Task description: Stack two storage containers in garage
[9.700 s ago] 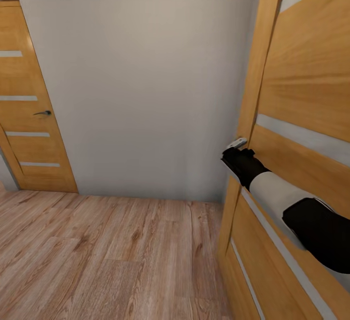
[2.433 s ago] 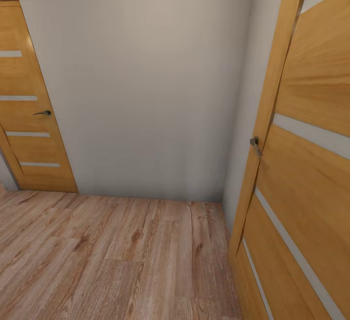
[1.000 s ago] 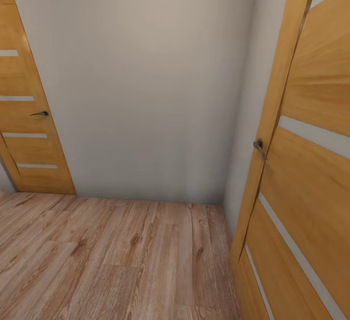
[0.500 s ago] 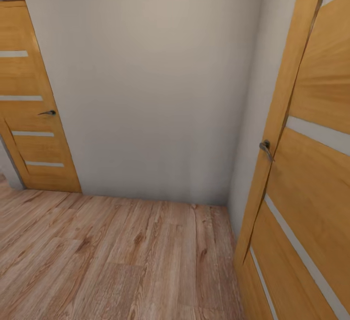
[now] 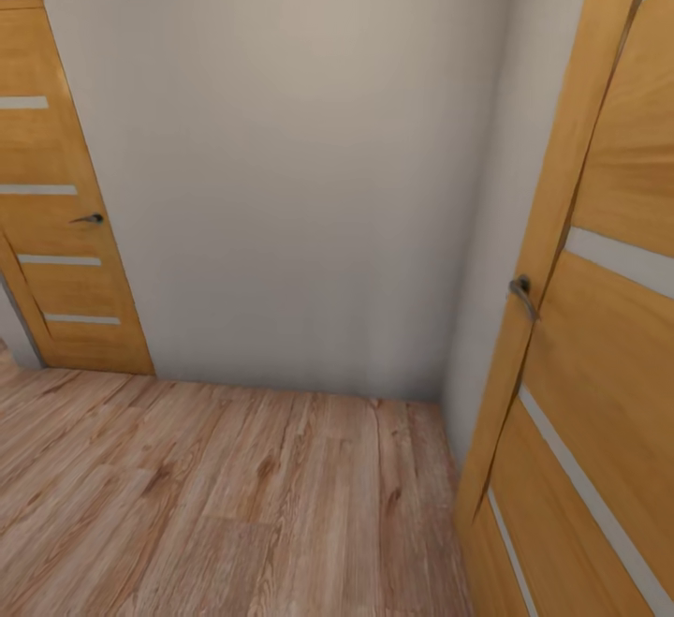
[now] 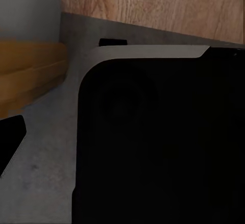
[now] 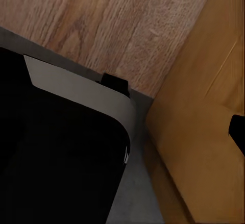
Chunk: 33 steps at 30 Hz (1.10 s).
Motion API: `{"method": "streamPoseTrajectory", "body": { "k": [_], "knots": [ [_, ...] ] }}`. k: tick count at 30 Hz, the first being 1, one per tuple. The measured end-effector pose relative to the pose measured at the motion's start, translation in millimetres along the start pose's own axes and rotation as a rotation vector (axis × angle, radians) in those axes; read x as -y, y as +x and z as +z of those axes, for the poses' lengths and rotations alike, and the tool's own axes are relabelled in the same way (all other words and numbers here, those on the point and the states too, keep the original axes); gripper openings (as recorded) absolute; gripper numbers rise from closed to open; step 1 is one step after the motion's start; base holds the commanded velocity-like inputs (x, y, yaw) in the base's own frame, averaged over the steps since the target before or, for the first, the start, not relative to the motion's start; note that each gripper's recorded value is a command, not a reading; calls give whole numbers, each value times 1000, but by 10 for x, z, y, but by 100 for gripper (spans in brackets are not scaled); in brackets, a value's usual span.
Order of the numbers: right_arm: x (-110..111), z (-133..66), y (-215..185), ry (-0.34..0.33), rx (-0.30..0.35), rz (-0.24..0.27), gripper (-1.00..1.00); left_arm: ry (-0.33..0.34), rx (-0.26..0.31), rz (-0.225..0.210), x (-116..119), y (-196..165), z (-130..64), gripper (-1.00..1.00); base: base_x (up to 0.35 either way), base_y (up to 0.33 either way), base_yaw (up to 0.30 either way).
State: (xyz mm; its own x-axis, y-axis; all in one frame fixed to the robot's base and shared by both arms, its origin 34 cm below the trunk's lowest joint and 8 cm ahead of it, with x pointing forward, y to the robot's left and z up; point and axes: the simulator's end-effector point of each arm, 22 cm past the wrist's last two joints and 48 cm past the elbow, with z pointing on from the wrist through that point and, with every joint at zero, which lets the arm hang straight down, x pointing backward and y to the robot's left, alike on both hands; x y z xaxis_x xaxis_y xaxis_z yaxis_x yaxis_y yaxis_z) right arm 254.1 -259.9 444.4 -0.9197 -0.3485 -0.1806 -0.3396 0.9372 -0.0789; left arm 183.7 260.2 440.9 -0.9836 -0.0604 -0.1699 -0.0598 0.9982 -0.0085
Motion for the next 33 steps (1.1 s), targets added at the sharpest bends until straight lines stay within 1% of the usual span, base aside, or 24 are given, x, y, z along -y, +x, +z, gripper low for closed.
{"method": "streamPoseTrajectory", "body": {
  "k": [12,33],
  "knots": [
    [-10,1,-3,-2,0,-1,100,1,0,0,8,-2,1,100,72,0,0],
    [-12,0,0,-2,-1,-1,100,-1,0,-3,-2,-3,0,100,312,0,0]
  ]
}}
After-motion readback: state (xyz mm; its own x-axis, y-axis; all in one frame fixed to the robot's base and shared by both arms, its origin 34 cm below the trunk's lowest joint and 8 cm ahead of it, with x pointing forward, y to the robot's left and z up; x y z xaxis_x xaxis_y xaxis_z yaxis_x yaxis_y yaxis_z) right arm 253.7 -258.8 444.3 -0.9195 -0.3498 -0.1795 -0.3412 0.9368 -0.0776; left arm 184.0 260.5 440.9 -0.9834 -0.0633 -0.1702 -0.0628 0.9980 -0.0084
